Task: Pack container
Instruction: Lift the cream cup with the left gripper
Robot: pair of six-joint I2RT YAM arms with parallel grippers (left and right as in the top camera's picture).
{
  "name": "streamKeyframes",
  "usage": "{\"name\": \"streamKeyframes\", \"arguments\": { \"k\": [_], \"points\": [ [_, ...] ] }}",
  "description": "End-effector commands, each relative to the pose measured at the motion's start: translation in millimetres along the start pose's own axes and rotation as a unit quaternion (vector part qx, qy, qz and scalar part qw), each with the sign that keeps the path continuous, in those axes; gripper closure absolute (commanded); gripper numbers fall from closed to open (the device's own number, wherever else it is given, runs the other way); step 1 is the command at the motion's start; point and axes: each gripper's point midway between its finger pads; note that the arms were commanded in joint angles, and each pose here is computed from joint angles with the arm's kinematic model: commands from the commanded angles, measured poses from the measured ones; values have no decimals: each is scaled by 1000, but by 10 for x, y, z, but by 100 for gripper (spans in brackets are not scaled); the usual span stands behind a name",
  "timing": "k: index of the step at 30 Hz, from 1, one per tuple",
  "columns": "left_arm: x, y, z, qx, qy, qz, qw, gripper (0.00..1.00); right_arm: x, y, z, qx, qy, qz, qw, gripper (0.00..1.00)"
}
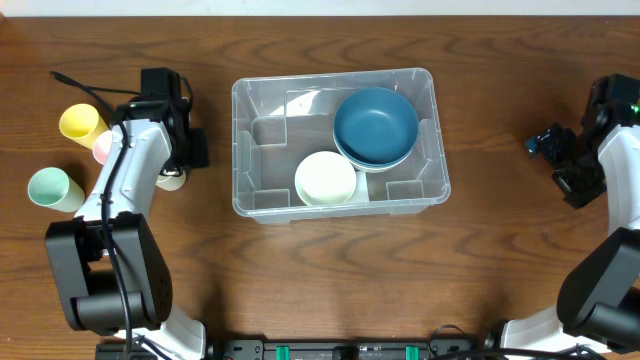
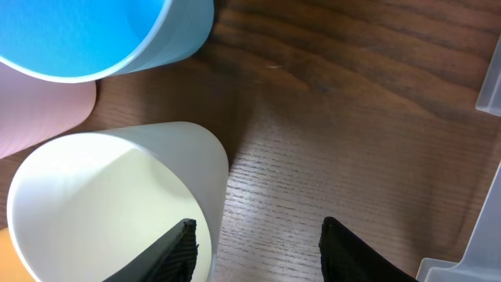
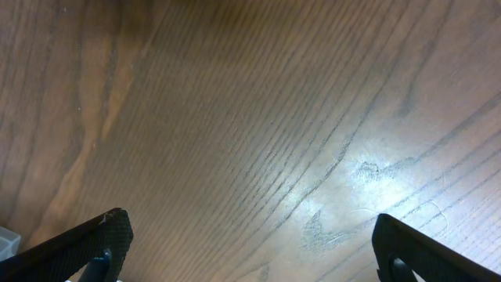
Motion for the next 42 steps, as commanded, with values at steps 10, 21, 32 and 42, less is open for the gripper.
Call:
{"name": "streamKeyframes", "arguments": {
  "k": [10, 21, 32, 42],
  "points": [
    [-80, 83, 197, 18, -20, 16, 999, 67, 23, -13, -3, 0, 10, -4, 1000, 1],
    [-118, 118, 194, 18, -22, 21, 999, 94, 22, -12, -3, 0, 10, -3, 1000, 1],
    [-145, 74, 145, 12, -47, 23, 999, 94, 23, -13, -3, 0, 10, -4, 1000, 1],
    [15, -516, -242, -3, 4, -59, 998, 94, 22, -12, -3, 0, 10, -3, 1000, 1]
  ]
}}
Point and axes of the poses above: each gripper's point midway between its finger pads, its own y axis out along the fingers, its own z axis along the line the jaws close on, x = y × z, and after that the axes turned 7 degrees about y, right-handed
